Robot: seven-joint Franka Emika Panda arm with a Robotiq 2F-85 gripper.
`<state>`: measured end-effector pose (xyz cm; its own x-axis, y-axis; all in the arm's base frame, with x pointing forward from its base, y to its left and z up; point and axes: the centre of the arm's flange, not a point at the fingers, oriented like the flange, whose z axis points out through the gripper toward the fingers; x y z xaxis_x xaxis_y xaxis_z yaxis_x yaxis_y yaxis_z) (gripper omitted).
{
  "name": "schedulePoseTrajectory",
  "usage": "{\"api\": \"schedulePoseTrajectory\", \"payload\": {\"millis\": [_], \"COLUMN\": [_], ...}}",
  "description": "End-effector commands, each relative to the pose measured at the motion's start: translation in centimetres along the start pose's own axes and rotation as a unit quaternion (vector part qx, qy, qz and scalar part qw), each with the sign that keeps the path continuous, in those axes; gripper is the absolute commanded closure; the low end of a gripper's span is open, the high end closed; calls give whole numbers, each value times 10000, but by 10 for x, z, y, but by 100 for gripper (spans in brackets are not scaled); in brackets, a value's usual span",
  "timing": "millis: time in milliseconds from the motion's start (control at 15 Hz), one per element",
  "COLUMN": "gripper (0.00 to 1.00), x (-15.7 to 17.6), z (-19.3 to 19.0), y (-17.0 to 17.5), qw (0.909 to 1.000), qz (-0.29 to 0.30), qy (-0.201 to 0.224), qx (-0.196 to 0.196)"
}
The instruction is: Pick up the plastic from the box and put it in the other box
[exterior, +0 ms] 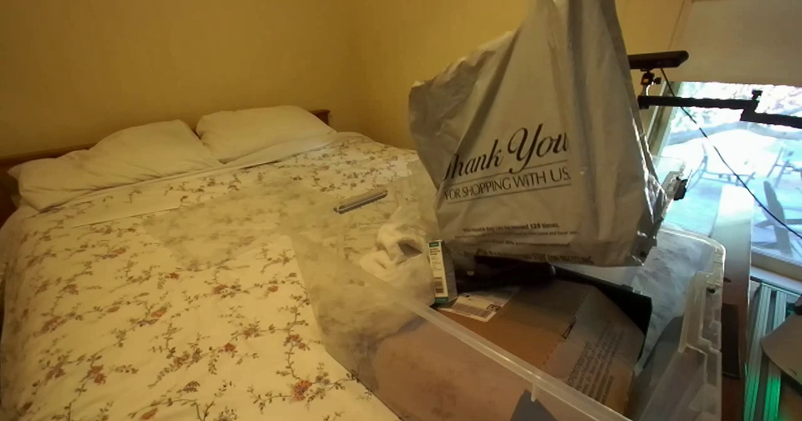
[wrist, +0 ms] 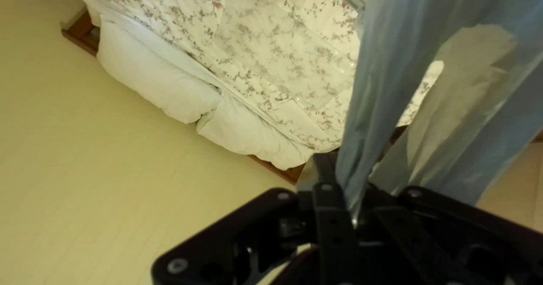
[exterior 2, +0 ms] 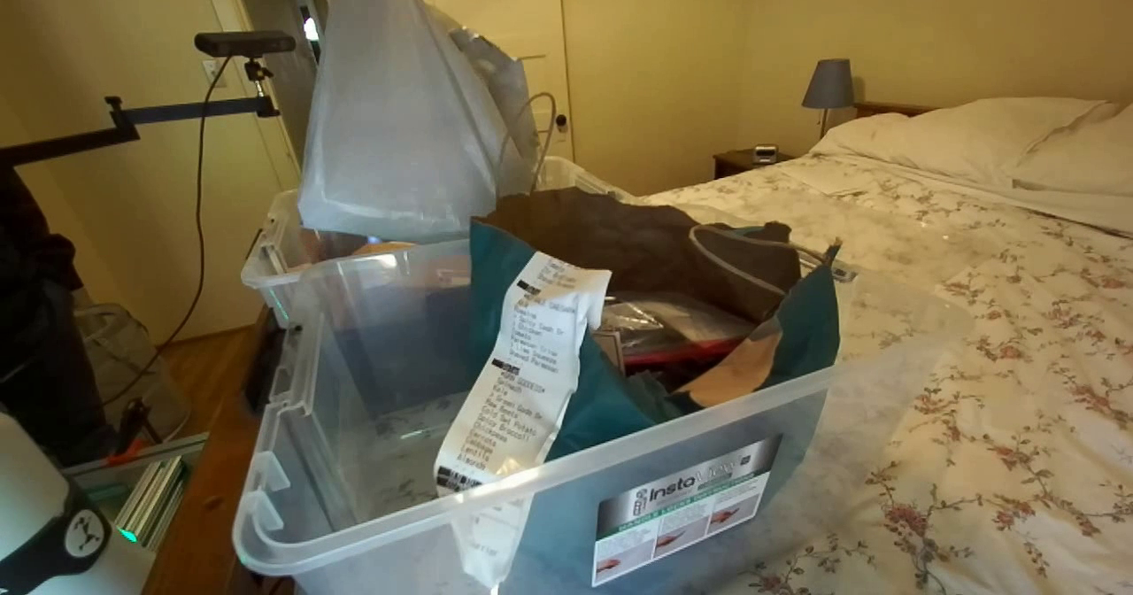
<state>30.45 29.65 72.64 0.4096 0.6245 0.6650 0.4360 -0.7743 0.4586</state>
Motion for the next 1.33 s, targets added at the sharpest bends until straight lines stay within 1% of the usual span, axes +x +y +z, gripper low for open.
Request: {"api": "schedulePoseTrajectory", "payload": {"millis": [0, 267, 467, 533, 600, 733, 867, 933, 1000, 1067, 1200, 1267], "gripper": [100, 100, 100, 100, 98, 98, 100, 100, 100, 100, 100, 100], "x": [70, 109, 134, 143, 90, 102, 105, 107, 110, 118, 130, 136], "z": [-42, -62, -77, -82, -56, -62, -63, -59, -53, -49, -46, -49], "y": [34, 70, 96, 102, 79, 90, 94, 102, 109, 124, 156, 173], "qw": [9958, 9867, 9770, 9736, 9846, 9813, 9807, 9798, 9797, 9782, 9752, 9719], "qz": [425, 891, 1206, 1253, 1090, 1186, 1210, 1209, 1129, 1132, 1126, 1199], "qy": [603, 987, 1260, 1417, 921, 1056, 1089, 1340, 1463, 1632, 1837, 1955], "qx": [-534, -939, -1229, -1278, -1015, -1087, -1088, -860, -781, -613, -513, -534]}}
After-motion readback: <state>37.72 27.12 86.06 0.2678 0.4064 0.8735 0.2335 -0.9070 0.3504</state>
